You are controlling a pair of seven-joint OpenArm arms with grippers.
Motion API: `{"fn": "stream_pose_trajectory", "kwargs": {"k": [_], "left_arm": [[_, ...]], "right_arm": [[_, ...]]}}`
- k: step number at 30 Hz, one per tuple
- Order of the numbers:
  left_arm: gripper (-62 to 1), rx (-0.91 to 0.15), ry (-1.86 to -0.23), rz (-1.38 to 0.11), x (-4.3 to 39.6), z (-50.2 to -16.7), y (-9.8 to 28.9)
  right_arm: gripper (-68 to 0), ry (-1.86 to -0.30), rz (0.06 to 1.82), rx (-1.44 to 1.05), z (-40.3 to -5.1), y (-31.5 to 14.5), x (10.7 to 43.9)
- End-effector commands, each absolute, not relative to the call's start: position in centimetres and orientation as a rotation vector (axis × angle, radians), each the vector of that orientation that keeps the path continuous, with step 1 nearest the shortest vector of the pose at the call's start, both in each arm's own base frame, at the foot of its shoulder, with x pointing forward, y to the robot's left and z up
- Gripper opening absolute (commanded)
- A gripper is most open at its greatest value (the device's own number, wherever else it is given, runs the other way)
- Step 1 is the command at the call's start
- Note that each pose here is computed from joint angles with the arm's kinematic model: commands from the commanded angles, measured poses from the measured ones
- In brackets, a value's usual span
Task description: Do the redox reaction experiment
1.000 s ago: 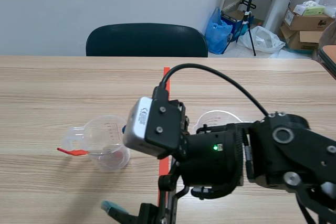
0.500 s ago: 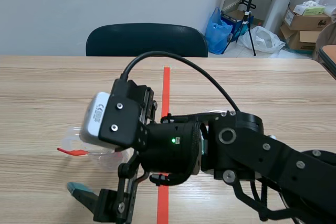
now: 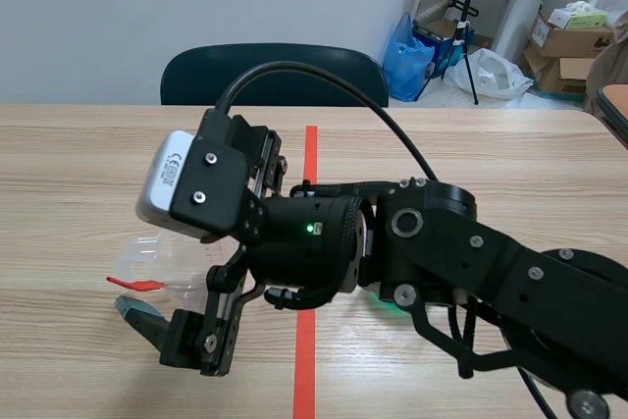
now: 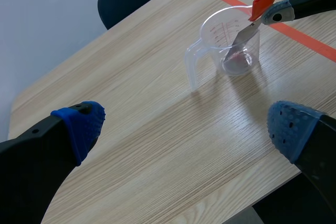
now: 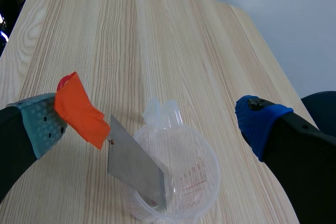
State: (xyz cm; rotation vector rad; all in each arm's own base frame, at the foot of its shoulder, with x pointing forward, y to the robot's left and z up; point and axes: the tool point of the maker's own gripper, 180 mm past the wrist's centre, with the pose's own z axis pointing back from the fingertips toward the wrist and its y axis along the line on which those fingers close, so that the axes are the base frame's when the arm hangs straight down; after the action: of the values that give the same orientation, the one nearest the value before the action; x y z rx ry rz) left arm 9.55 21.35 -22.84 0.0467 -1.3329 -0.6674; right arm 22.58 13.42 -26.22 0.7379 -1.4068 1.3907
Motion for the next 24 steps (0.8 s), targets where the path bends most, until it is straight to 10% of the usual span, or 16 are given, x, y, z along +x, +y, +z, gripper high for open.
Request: {"fn": "stream_pose_trajectory", "kwargs": {"k": [1, 24], "left_arm": [[1.4, 0.037, -1.364, -0.660, 9.74, -22.22, 21.05], [1.4, 0.035, -1.367, -0.660, 9.74, -22.17, 21.00]], "right_arm": [[0.4, -1.447, 1.386, 0.739, -25.09, 13.66, 23.12], [-67.1, -1.473, 1.377, 0.754, -24.60, 13.71, 23.08]]}}
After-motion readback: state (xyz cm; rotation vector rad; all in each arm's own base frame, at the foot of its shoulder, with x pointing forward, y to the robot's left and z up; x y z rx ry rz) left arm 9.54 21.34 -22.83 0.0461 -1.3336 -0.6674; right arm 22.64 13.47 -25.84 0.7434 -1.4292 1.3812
